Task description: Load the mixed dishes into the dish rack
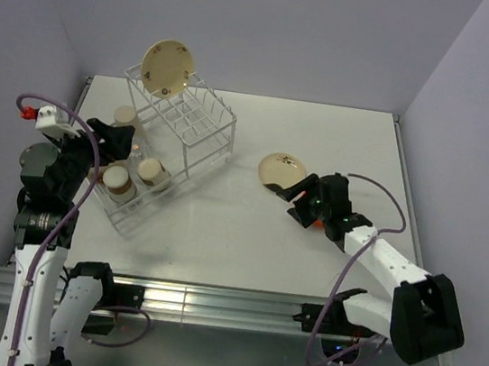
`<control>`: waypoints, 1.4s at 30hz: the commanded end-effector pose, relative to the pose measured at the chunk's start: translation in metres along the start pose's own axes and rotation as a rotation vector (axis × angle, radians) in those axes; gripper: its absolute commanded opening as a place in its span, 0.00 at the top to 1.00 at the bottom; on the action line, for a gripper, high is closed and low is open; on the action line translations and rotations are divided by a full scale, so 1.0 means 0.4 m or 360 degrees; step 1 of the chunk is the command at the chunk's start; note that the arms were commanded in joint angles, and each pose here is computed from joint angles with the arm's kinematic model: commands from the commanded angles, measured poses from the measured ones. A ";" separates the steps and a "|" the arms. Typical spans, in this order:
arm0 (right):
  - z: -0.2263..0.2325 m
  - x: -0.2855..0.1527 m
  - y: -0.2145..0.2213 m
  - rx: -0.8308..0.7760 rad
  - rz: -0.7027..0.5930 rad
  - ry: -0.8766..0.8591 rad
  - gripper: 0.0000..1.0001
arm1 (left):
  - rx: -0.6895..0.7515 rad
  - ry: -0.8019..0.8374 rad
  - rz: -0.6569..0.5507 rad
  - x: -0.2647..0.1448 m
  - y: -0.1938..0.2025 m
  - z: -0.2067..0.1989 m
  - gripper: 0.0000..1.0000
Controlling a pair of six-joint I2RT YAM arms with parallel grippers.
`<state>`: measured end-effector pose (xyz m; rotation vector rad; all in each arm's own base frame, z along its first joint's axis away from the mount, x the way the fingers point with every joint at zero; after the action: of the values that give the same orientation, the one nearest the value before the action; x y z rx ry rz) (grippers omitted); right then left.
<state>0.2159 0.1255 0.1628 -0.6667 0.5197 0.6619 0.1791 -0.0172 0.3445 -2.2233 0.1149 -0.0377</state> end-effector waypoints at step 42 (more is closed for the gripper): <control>0.049 0.236 -0.024 0.0151 -0.0459 0.0460 1.00 | -0.0242 0.0426 0.0403 -0.046 0.020 -0.084 0.05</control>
<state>0.3055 0.1700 0.1022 -0.5880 0.7879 0.2592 0.1531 -0.0410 0.3482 -2.3296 0.4383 -0.1389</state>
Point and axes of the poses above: each gripper's point midway between its finger pads, its own x axis out along the fingers, its own z axis along the line the jaws close on, y = z × x, the point moved 10 cm from there along -x, back along the fingers, and after that the axes turned 10 degrees about -x, right-handed, at the moved point
